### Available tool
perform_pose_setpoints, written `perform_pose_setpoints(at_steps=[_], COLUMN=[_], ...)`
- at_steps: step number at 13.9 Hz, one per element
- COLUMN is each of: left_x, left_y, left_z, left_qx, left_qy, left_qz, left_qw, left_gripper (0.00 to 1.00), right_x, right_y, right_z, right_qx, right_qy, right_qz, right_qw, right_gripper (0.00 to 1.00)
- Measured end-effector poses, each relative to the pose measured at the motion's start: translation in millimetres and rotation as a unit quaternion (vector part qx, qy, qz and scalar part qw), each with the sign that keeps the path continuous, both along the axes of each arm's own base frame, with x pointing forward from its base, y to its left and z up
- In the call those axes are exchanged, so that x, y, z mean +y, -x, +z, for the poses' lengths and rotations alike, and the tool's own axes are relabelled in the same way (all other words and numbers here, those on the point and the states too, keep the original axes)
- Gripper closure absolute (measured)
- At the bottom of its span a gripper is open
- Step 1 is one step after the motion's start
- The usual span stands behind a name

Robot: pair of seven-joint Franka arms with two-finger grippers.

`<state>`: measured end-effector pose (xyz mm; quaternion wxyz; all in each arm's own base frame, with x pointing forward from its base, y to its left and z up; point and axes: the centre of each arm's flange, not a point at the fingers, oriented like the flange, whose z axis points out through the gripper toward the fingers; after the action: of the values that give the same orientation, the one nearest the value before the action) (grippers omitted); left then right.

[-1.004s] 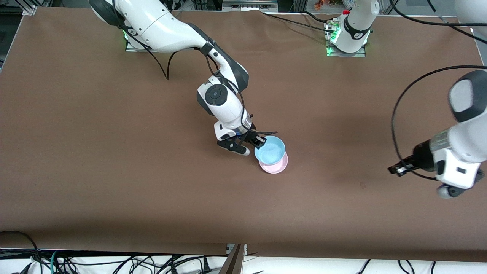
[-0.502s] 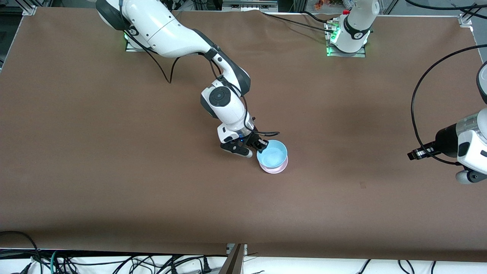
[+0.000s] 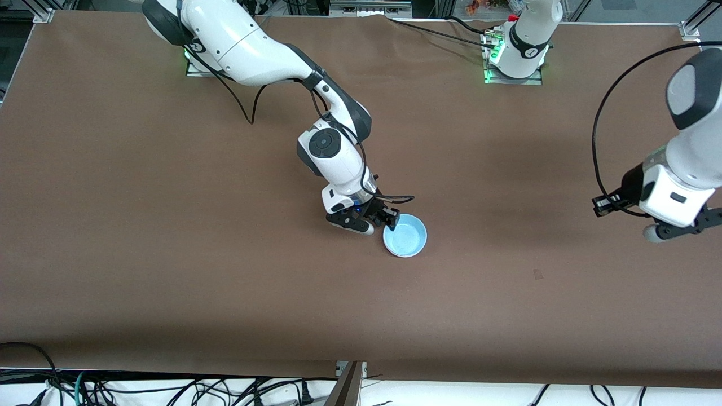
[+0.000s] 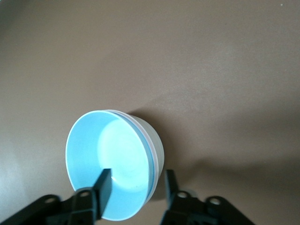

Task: Stack pink and blue bowls on white bowl

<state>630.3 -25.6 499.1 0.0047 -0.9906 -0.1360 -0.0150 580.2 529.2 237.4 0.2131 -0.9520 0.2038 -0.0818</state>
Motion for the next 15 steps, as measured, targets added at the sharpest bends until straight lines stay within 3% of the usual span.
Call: perform_pose_setpoints(at_steps=[2, 4, 7, 10, 13, 15], left_x=[4.4, 8.1, 7.9, 6.8, 4.9, 1.4], left_y=[12.8, 17.5, 19.6, 21.7, 22.6, 25.2], left_z=[-5.3, -4.5, -0.9, 5.7, 9.8, 18.4], left_qx=[-0.005, -0.007, -0.011, -0.016, -0.020, -0.027], left_qy=[-0.011, -0.015, -0.017, -0.020, -0.017, -0.005], left_qz=[-0.005, -0.006, -0.006, -0.006, -0.006, -0.001], left_qw=[1.000, 1.000, 1.000, 1.000, 1.000, 1.000], left_gripper=[0.99, 0.99, 0.99, 0.95, 0.71, 0.52], right_x=[-3.4, -16.8, -75.6, -162.5, -232.2, -268.8], right_y=[-5.0, -17.2, -45.1, -71.9, -85.1, -81.4], right_z=[6.7, 35.4, 95.9, 141.0, 177.3, 203.2], right_qx=[0.020, 0.047, 0.069, 0.098, 0.118, 0.142], right_qy=[0.028, 0.083, 0.149, 0.184, 0.202, 0.221], right_qz=[0.009, 0.056, 0.167, 0.263, 0.305, 0.327], right_qw=[0.999, 0.994, 0.972, 0.942, 0.923, 0.908], right_gripper=[0.22, 0.01, 0.00, 0.00, 0.00, 0.00])
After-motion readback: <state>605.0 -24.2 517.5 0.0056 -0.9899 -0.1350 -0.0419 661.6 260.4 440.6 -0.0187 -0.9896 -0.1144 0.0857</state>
